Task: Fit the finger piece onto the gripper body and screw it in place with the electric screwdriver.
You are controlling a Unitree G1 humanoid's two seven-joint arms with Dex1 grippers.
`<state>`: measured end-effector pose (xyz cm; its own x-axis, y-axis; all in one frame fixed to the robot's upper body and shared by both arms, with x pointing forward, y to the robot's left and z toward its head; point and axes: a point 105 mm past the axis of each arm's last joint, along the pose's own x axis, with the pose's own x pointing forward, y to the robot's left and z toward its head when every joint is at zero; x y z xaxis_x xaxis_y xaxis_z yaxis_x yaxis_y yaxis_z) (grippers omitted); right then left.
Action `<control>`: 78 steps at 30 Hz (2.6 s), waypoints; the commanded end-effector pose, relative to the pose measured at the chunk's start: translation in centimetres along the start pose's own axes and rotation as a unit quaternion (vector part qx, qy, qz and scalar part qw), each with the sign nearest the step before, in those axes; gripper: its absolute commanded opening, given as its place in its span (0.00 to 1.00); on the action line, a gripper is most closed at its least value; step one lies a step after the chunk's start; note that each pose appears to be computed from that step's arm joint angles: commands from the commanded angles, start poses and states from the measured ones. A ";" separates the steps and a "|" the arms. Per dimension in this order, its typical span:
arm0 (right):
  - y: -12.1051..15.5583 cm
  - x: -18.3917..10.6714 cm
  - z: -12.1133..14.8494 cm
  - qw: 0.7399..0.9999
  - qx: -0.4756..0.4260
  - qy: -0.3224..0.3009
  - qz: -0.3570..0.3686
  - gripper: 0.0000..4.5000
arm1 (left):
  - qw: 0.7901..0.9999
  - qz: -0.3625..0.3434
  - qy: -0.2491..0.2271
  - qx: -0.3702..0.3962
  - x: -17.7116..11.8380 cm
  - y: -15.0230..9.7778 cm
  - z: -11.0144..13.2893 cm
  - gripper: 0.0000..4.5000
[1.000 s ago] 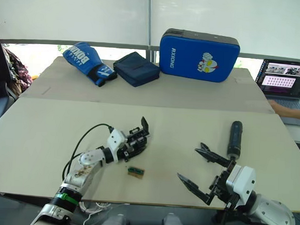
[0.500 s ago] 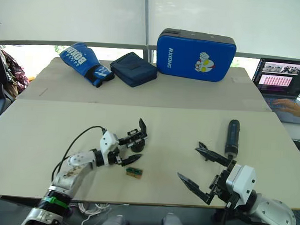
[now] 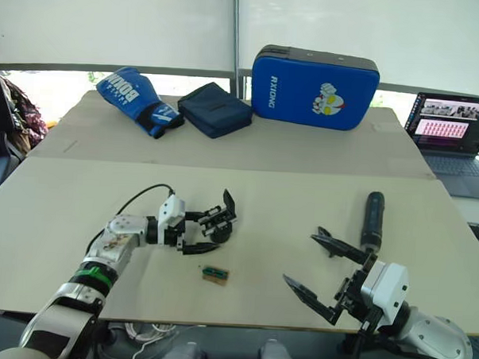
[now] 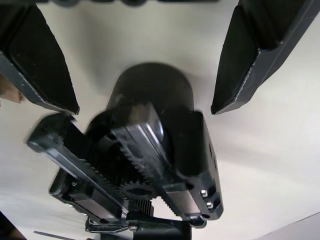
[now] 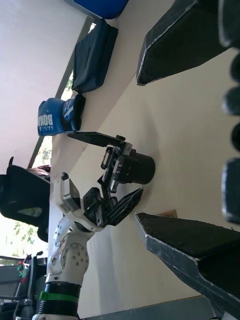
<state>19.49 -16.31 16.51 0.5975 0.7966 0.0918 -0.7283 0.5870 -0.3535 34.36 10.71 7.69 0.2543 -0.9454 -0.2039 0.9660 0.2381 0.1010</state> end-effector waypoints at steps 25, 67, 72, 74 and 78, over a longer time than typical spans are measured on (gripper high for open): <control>0.6 0.4 1.0 0.999 -0.028 -0.012 0.046 1.00 | 0.970 0.241 -0.039 -0.020 -1.7 -1.0 1.7 0.51; 1.2 2.7 2.7 0.993 -0.007 -0.047 0.104 1.00 | 0.999 0.017 0.016 0.027 -1.6 1.5 -0.2 0.99; 1.3 2.7 2.9 0.994 -0.009 -0.049 0.102 1.00 | 0.999 0.002 0.031 0.035 -1.0 1.4 -0.9 0.99; 1.3 2.7 2.9 0.994 -0.010 -0.050 0.100 1.00 | 0.999 -0.006 0.031 0.035 -0.8 1.2 -1.0 0.88; 1.5 2.6 2.9 0.994 -0.010 -0.050 0.098 1.00 | 0.998 0.008 0.034 0.048 -0.8 1.5 -1.1 0.53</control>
<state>19.62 -13.31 17.89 0.4301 0.8989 0.0836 -0.8311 0.4304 -0.3521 35.59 12.14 7.10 0.2696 -0.9267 -0.2619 0.9564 0.2258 0.1852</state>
